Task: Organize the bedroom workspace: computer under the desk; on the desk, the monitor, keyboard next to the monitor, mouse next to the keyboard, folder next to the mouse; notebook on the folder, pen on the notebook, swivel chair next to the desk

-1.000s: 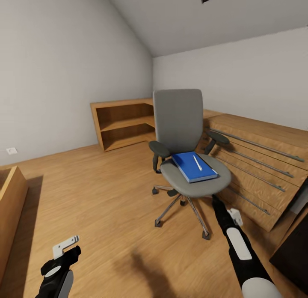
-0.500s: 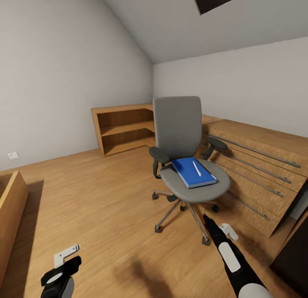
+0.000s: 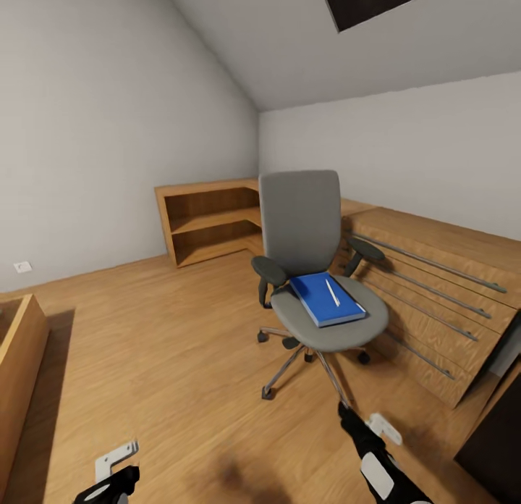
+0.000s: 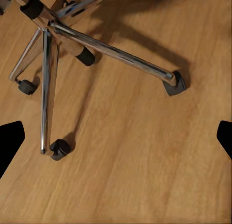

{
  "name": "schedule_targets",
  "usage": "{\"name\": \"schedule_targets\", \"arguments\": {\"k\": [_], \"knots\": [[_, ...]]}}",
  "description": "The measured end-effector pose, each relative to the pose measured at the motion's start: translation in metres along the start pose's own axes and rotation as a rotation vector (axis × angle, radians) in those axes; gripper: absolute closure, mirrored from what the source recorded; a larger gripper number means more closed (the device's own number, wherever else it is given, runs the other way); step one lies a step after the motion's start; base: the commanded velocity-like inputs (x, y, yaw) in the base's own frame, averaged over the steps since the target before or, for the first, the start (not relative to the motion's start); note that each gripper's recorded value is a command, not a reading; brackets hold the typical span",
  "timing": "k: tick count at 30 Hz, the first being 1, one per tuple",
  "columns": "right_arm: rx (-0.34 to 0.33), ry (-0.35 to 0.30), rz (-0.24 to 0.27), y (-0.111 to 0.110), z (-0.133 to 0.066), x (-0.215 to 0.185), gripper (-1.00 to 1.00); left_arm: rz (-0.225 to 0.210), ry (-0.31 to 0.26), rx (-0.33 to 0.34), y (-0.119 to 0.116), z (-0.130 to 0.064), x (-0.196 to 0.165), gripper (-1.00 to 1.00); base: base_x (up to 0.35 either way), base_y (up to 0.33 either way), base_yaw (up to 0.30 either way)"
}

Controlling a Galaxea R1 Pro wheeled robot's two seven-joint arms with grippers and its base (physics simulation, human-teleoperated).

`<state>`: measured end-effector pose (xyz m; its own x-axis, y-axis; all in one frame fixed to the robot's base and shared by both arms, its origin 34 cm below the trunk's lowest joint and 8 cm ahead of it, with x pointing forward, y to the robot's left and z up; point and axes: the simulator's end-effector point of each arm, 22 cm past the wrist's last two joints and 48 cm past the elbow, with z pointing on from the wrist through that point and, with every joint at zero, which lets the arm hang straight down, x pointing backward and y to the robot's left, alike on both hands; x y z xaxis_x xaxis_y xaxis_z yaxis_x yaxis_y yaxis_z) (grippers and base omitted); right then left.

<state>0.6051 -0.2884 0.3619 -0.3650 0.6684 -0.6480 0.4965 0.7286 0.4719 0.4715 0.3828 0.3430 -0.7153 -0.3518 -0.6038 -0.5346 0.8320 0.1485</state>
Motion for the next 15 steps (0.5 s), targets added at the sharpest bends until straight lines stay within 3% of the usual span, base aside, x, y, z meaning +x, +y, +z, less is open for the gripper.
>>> {"name": "schedule_targets", "arguments": {"k": [7, 8, 15], "knots": [[-0.038, -0.034, -0.110, 0.008, -0.013, 0.003, -1.00, 0.017, 0.043, -0.008, 0.003, -0.007, 0.009, -1.00, 0.000, 0.000, 0.000], [-0.053, -0.028, -0.180, 0.008, -0.019, 0.016, -1.00, 0.027, 0.072, -0.015, 0.005, -0.006, 0.021, -1.00, 0.000, 0.000, 0.000], [-0.080, -0.045, -0.273, 0.017, -0.033, 0.020, -1.00, 0.045, 0.112, -0.028, 0.010, -0.013, 0.034, -1.00, 0.000, 0.000, 0.000]]}}
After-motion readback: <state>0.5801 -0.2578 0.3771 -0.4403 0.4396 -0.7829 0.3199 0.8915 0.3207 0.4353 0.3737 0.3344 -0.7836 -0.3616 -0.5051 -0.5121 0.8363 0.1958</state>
